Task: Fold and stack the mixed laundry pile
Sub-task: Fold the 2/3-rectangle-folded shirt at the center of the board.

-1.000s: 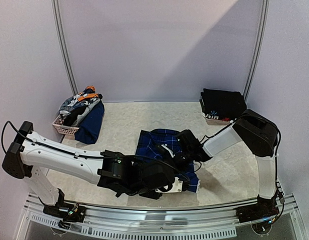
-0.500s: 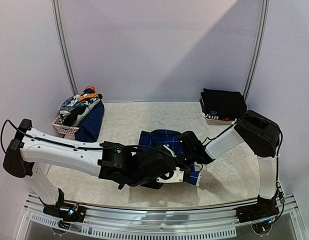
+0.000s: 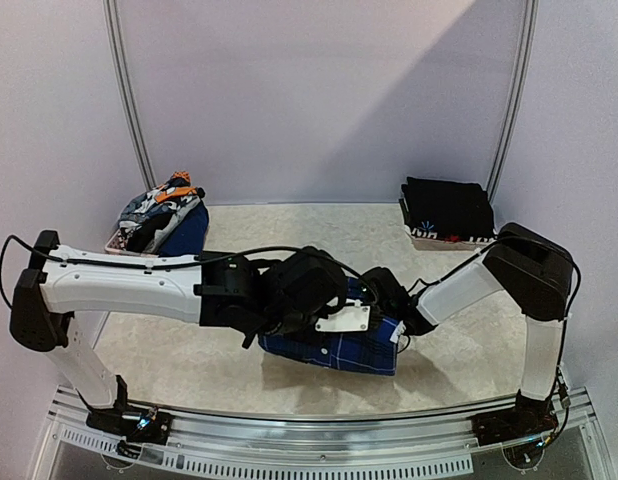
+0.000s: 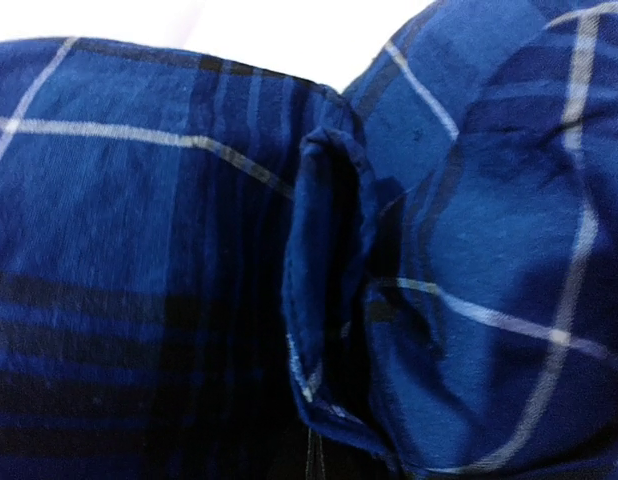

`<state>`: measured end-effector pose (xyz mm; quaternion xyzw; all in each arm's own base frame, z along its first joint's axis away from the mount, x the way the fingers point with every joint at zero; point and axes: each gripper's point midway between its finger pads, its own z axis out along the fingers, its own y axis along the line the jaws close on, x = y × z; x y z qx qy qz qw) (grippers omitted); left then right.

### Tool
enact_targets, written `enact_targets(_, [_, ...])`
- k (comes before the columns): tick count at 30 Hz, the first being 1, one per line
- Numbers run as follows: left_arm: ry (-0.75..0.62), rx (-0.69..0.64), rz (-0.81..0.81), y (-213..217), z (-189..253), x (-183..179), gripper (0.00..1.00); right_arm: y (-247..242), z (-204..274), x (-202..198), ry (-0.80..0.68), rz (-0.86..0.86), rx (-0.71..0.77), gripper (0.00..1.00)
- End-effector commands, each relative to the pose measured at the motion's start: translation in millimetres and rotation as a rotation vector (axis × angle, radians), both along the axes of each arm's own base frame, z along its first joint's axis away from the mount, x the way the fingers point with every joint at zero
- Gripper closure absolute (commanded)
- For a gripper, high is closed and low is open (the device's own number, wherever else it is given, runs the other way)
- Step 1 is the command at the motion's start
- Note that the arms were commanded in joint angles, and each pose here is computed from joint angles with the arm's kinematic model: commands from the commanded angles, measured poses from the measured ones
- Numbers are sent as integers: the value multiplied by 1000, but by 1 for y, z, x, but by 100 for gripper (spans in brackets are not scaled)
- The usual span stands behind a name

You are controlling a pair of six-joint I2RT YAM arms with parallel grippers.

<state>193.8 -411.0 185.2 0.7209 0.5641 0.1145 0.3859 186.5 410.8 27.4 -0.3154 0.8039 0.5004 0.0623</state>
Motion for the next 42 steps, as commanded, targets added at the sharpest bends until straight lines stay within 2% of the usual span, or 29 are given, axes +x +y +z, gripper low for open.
enact_targets(1, [-41,-86,12,-13,24,31,100,-15,-14,4,-17,-83,-122,100])
enact_targets(13, [2,-90,-24,-18,12,62,100,-83,-17,74,-113,-449,-333,99])
enact_targets(21, [25,-64,-35,-23,7,79,100,-107,-34,68,-91,-484,-415,99])
enact_targets(33, [24,-96,-103,-50,20,84,100,-83,-19,19,3,-330,-203,99])
enact_targets(37, [30,-93,-105,-54,18,84,100,-74,-17,34,-15,-361,-193,99])
enact_targets(42, [19,-78,-57,-38,17,75,100,-41,-15,48,4,-308,-121,100])
